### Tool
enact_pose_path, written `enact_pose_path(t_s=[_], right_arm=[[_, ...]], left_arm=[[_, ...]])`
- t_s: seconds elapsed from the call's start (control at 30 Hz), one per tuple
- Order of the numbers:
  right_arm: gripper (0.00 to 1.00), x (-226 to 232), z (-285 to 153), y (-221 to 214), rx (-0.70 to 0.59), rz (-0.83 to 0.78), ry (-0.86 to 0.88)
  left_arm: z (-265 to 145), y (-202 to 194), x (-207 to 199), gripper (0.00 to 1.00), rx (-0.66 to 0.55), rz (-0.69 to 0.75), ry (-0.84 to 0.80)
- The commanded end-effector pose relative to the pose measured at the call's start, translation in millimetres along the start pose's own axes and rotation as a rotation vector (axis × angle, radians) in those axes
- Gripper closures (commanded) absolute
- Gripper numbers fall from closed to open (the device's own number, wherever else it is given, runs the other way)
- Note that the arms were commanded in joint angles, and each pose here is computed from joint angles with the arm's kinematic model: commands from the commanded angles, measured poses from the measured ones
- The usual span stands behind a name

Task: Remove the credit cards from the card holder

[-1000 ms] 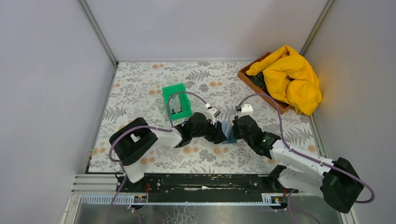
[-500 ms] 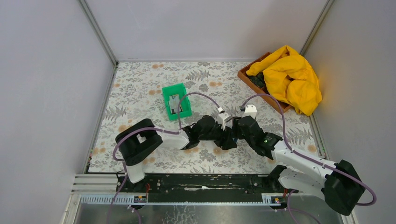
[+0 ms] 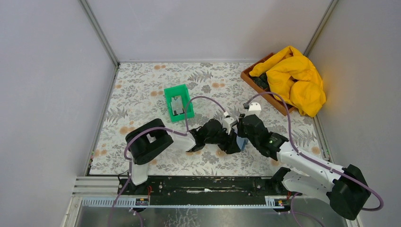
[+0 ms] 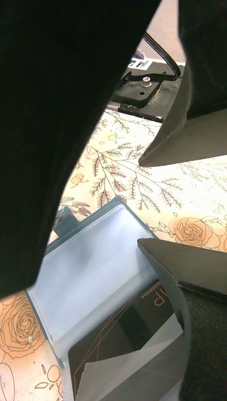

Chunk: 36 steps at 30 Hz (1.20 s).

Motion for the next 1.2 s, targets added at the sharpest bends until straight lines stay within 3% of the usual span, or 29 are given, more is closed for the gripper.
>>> enact_pose_path(t_s=[0.0, 0.1, 0.3, 0.57, 0.9, 1.17], right_arm=[[0.81, 21.5, 1.9, 25.8, -0.069, 0.042, 0.078], [0.91, 22.9, 8.8, 17.9, -0.039, 0.048, 0.082], [1.0, 19.2, 21.2, -4.9, 0.04, 0.106, 0.093], [1.0, 13.2, 31.2, -48.6, 0.154, 0.157, 0.094], [1.0, 6.8, 30.7, -68.1, 0.178, 0.196, 0.089], [1.0, 4.1, 29.3, -75.8, 0.186, 0.229, 0.107]], left_arm=[[1.3, 4.3, -8.5, 0.36, -0.019, 0.041, -0.034], [-1.3, 4.7, -8.9, 0.36, -0.022, 0.047, -0.032], [-4.7, 4.1, -8.2, 0.36, -0.026, 0.058, -0.021], [-13.4, 13.1, -15.2, 0.36, -0.067, 0.076, -0.028], [-23.9, 22.0, -20.8, 0.36, -0.114, 0.095, -0.025], [-34.7, 39.2, 20.1, 0.36, -0.168, -0.003, 0.179]])
Point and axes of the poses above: each gripper's point midway between its finger pads, its own z axis out along the fingers, its own x axis along the line the jaws close on, y = z × x, the point moved 5 cm from there along -z, back along the fingers
